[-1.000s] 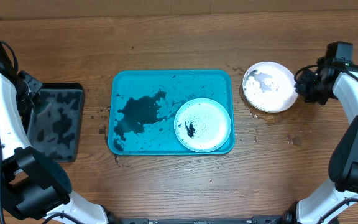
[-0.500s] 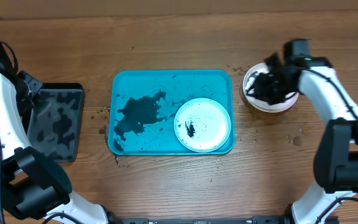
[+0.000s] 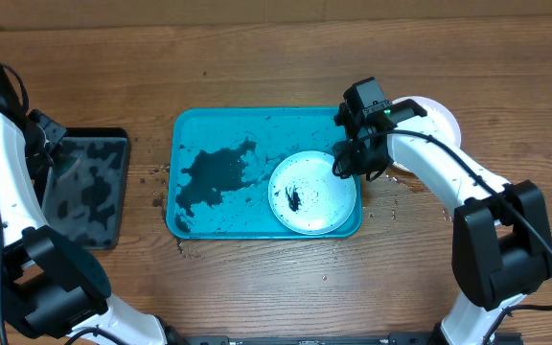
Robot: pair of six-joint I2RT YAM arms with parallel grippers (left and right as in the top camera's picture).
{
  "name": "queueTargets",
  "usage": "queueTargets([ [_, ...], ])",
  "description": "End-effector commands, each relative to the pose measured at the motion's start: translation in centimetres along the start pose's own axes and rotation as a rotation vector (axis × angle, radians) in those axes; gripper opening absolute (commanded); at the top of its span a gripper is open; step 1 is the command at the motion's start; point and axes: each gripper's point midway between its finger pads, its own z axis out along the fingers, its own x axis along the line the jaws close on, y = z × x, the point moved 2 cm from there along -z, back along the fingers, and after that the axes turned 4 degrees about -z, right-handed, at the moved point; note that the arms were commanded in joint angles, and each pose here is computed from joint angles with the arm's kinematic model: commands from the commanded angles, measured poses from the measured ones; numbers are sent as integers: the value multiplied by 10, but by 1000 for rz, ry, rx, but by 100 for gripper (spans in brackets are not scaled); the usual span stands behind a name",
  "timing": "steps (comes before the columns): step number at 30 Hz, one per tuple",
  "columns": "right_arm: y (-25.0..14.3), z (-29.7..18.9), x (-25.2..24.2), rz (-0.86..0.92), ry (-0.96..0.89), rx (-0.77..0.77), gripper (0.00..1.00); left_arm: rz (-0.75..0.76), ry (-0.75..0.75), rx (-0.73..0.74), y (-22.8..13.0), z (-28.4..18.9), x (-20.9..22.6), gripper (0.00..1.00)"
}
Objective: Clean dirty plates on tray and stack at the side
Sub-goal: 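Release the white plate and lift the right gripper away, then grip the last white plate rim and drag it toward tray center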
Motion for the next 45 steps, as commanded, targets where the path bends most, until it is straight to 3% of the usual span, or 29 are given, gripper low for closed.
queueTargets([
  [1, -1, -3, -7, 86, -37, -24, 51, 6, -24, 0, -2, -3, -5, 4],
  [10, -11, 2, -2, 168, -3, 11, 39, 8, -31, 11, -4, -3, -6, 4],
  [23, -33, 15, 9, 239, 74, 80, 35, 8, -32, 10, -4, -3, -7, 4],
  [29, -38, 15, 9, 243, 70, 102, 23, 8, -31, 12, -4, -3, -6, 4],
  [36, -29, 12, -7, 285, -34, 62, 24, 9, -34, 8, -3, -3, -7, 4],
  [45, -34, -3, 15, 299, 87, 134, 30, 15, -33, 11, -4, -3, -7, 4],
])
